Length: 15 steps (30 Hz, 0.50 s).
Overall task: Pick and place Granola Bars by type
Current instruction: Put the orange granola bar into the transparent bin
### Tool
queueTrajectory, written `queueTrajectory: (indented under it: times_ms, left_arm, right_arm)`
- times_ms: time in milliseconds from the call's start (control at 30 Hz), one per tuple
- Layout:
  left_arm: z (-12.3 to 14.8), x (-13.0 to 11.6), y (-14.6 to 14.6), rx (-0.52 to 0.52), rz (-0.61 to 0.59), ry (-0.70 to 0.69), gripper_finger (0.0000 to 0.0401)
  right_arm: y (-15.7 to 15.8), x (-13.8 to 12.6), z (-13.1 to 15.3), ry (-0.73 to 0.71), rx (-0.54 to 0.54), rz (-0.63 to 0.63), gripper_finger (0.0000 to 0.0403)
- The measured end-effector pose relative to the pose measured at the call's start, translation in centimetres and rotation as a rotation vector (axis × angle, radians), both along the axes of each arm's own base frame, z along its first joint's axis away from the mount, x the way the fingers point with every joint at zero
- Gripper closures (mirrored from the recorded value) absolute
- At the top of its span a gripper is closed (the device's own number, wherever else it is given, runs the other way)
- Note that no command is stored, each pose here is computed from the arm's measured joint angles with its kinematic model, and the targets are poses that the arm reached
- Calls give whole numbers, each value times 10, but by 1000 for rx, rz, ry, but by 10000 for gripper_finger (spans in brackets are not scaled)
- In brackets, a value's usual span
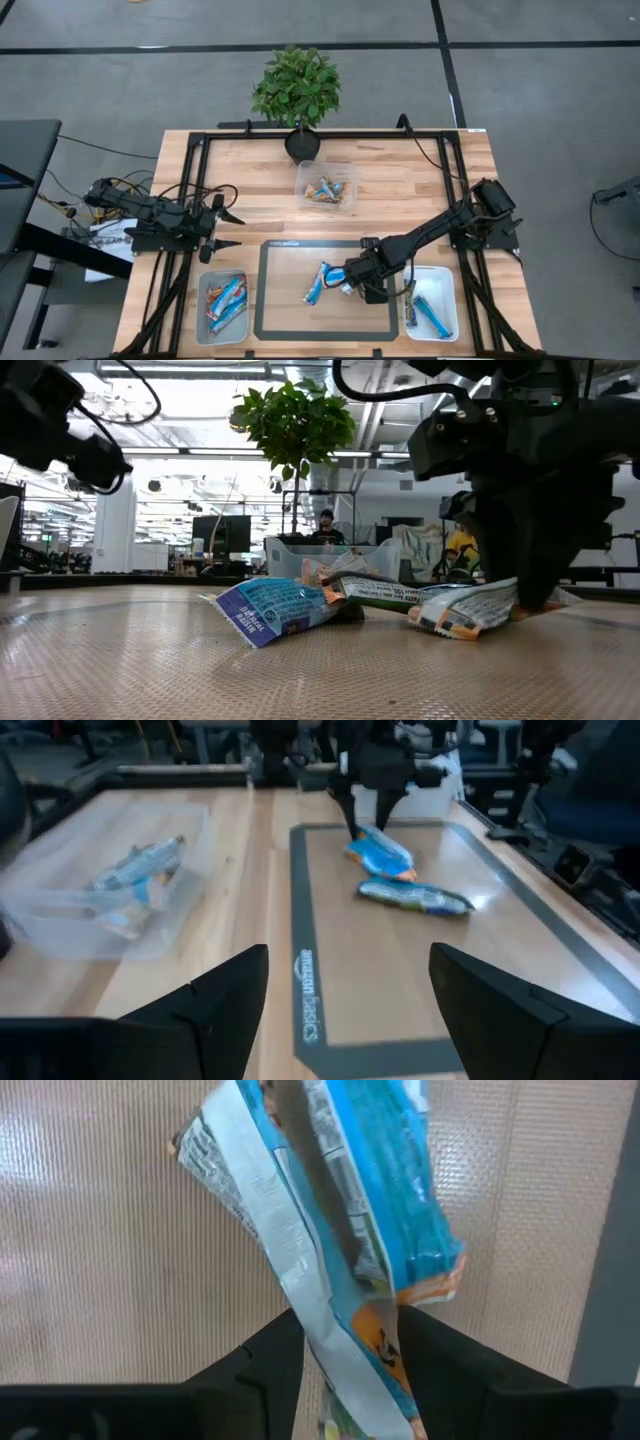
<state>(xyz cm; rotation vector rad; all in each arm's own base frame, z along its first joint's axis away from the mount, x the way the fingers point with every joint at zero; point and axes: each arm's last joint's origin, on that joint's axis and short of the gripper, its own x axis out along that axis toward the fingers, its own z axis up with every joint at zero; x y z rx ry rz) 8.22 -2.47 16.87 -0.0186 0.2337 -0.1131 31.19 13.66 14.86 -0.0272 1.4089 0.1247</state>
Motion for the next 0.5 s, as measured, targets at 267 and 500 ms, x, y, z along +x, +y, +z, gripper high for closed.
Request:
queueTrajectory:
  times_ms: [267, 500]
  left_arm:
    - [1, 2, -1, 46, -16, -39, 131]
    - [5, 5, -4, 40, -92, -157, 131]
  right_arm:
    - [-7, 4, 0, -6, 12, -22, 252]
    - [-5, 4, 0, -1, 29, -24, 255]
